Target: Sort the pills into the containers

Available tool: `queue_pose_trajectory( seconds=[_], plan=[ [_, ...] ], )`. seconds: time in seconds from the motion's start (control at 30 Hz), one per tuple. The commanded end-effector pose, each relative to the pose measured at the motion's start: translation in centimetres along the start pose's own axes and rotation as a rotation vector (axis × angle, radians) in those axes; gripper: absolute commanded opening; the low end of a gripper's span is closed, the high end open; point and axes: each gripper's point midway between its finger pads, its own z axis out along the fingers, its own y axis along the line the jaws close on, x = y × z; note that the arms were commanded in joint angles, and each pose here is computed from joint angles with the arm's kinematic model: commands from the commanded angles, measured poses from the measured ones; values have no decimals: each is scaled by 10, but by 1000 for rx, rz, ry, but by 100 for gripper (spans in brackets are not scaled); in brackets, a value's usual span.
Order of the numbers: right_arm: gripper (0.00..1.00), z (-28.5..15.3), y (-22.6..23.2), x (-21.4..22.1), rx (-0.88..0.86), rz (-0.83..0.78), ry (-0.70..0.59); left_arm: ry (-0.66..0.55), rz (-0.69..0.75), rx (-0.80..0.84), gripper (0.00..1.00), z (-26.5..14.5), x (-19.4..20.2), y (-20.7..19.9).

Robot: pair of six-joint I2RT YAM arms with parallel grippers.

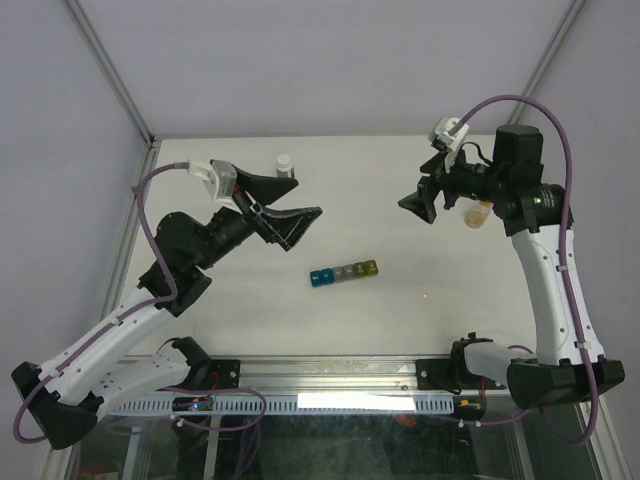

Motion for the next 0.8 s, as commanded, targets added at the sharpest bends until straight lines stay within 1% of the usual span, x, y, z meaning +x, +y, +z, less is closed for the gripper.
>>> queue_pose_trajectory(
  seconds=[0.0, 0.07, 0.13, 0.37, 0.47, 0.63, 0.77],
  plan=[
    [99, -33, -26, -50, 248, 185, -110, 18, 28, -4, 99, 5, -32, -8],
    [99, -41, -30, -59, 297, 218, -138, 6, 35, -4, 99, 5, -45, -13],
    [99, -46, -26, -68, 298, 236, -166, -2, 40, 2, 99, 3, -56, -17],
    [99, -63, -8, -91, 261, 172, -207, -28, 67, 35, 99, -5, -85, -34],
    [99, -67, -4, -100, 258, 195, -240, -37, 74, 35, 99, -8, -89, -36],
    [99, -77, -13, -114, 339, 284, -299, -44, 86, 26, 99, -12, -92, -35],
    [99, -84, -8, -124, 339, 298, -327, -38, 92, 19, 99, -13, -90, -34]
  ],
)
